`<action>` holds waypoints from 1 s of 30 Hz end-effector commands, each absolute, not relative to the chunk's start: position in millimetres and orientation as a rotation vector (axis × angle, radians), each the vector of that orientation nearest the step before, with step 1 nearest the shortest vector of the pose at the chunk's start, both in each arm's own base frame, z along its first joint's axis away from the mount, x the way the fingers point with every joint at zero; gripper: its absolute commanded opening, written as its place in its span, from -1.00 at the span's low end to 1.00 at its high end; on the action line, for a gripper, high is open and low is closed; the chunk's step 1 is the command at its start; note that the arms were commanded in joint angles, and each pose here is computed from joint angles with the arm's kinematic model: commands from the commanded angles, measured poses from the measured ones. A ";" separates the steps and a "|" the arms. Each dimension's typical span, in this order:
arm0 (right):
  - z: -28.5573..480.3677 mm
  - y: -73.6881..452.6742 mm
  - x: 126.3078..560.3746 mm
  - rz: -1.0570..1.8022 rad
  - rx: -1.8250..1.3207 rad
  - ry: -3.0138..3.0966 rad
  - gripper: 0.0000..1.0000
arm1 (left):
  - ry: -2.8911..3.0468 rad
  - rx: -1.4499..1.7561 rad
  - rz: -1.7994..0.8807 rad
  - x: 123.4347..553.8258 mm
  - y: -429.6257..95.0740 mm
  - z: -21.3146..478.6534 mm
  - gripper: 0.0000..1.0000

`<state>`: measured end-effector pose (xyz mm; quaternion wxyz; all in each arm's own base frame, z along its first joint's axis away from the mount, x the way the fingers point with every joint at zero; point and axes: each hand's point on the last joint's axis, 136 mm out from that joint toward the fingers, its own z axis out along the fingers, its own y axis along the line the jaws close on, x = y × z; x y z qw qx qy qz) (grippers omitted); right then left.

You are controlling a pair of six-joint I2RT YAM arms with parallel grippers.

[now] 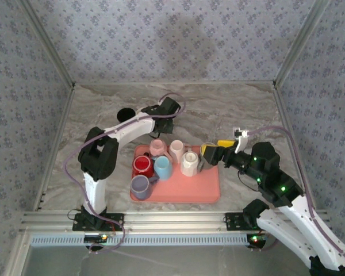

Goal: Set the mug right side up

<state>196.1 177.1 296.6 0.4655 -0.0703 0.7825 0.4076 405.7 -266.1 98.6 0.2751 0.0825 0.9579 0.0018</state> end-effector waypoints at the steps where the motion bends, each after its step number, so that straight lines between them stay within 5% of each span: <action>1: 299.9 175.2 200.1 0.985 -0.165 1.894 1.00 | 2.483 0.130 -0.029 423.5 -273.4 126.3 -1.00; 10: 300.1 171.2 196.1 0.971 -0.168 1.900 1.00 | 2.512 0.123 -0.005 421.3 -274.2 113.0 -0.99; 16: 298.3 169.3 194.4 0.969 -0.166 1.902 1.00 | 2.508 0.127 0.020 422.0 -272.6 109.1 -0.73; 30: 301.8 167.5 190.7 0.973 -0.165 1.908 1.00 | 2.521 0.123 0.038 425.5 -268.7 98.9 -0.53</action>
